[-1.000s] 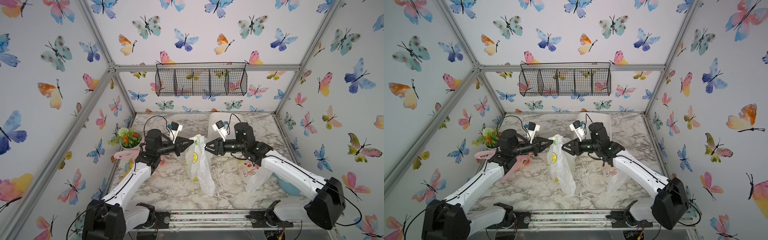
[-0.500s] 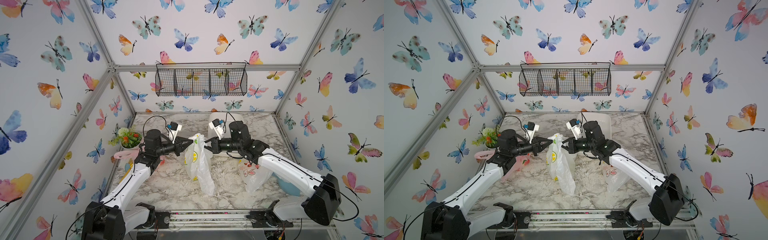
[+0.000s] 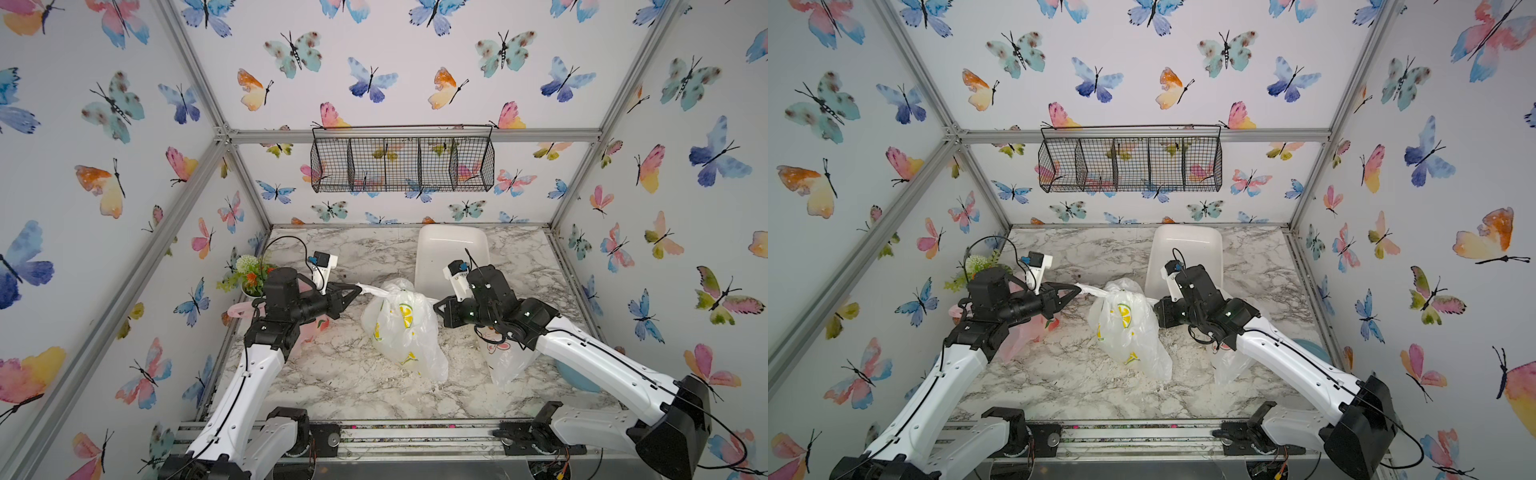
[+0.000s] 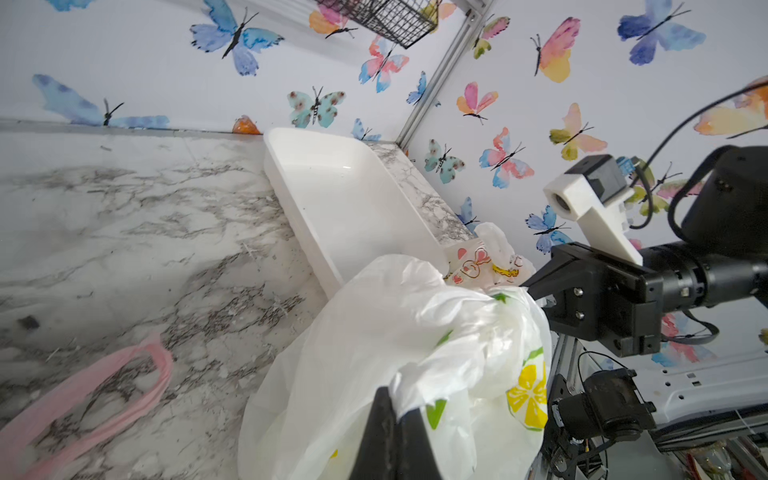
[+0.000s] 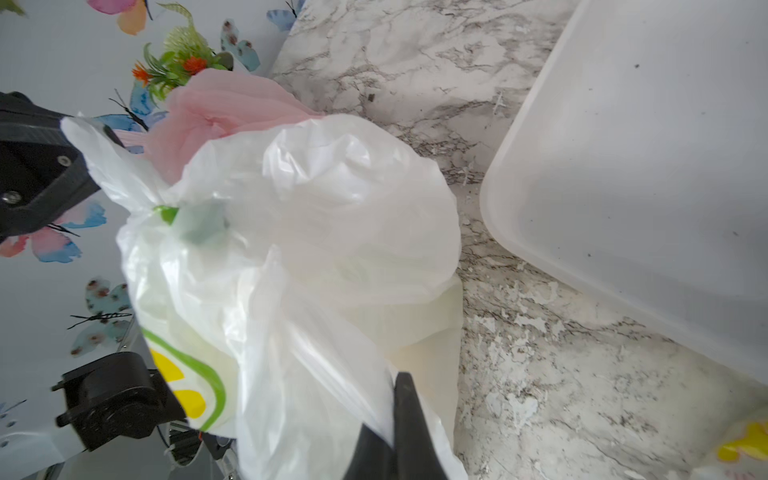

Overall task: Place the pears into plastic bags & tie knots
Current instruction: Tie the plastic bag at the center of the board.

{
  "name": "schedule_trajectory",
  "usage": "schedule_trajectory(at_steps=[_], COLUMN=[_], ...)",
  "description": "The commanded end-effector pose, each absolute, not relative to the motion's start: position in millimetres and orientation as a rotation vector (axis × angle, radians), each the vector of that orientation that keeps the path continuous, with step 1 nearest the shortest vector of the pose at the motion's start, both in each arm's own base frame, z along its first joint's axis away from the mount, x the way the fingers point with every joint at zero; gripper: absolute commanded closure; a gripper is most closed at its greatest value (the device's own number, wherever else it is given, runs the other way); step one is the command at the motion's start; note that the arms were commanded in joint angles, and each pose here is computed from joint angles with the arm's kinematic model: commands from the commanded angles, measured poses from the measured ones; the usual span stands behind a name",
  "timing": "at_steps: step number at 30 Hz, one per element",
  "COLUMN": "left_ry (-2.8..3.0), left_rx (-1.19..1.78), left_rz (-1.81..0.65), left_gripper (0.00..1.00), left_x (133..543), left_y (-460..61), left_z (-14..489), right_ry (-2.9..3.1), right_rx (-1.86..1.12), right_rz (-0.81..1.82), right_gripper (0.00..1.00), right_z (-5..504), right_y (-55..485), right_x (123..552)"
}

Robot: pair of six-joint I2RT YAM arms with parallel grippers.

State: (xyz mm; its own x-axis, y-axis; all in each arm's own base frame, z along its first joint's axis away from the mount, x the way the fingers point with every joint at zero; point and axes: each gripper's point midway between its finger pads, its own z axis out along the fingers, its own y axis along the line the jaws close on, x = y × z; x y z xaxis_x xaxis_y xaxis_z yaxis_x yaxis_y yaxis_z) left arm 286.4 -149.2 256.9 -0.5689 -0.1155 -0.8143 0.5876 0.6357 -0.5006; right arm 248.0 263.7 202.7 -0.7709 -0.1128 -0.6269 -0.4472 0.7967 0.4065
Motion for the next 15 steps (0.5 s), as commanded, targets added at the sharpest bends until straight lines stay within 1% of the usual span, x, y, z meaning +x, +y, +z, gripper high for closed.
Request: schedule_trajectory(at_steps=[1, 3, 5, 6, 8, 10, 11, 12, 14, 15], left_ry=[2.075, 2.127, 2.158, 2.152, 2.091, 2.026, 1.991, 1.963, 1.908, 1.888], left_rx=[0.161, 0.126, 0.104, 0.103, 0.132, 0.178, 0.218, 0.253, 0.347, 0.396], left_rz=[-0.738, -0.739, -0.766, -0.807, -1.015, -1.130, -1.152, -1.166, -1.186, -1.192], left_gripper=[1.00, 1.00, 1.00, 1.00, 1.00, 1.00, 0.96, 0.87, 0.61, 0.53], left_x=[304.9, 302.6, 299.9, 299.0, 293.2, 286.0, 281.3, 277.5, 267.4, 262.4], left_y=[-100.9, -98.1, -99.2, -103.4, -128.9, -153.1, -163.0, -170.2, -186.4, -195.4], left_z=[224.5, 206.1, 194.5, 194.3, 206.6, 224.0, 234.0, 243.4, 263.3, 270.3], right_ry=[2.567, 2.613, 2.616, 2.611, 2.597, 2.576, 2.554, 2.536, 2.497, 2.472], right_rx=[-0.259, -0.213, -0.176, -0.191, -0.267, -0.302, -0.314, -0.325, -0.337, -0.351], right_rz=[0.322, 0.254, 0.260, 0.294, 0.472, 0.641, 0.694, 0.725, 0.764, 0.793], right_gripper=[0.97, 0.97, 0.97, 0.97, 0.97, 0.97, 0.97, 0.97, 0.97, 0.97], right_z=[142.0, 121.7, 112.2, 113.2, 125.5, 139.1, 145.5, 150.5, 161.7, 168.1], right_y=[183.5, 158.5, 144.3, 149.0, 177.8, 204.1, 212.8, 217.3, 222.1, 225.4], right_x=[247.2, 249.5, 257.0, 259.4, 262.7, 263.4, 263.9, 264.3, 265.2, 264.9])
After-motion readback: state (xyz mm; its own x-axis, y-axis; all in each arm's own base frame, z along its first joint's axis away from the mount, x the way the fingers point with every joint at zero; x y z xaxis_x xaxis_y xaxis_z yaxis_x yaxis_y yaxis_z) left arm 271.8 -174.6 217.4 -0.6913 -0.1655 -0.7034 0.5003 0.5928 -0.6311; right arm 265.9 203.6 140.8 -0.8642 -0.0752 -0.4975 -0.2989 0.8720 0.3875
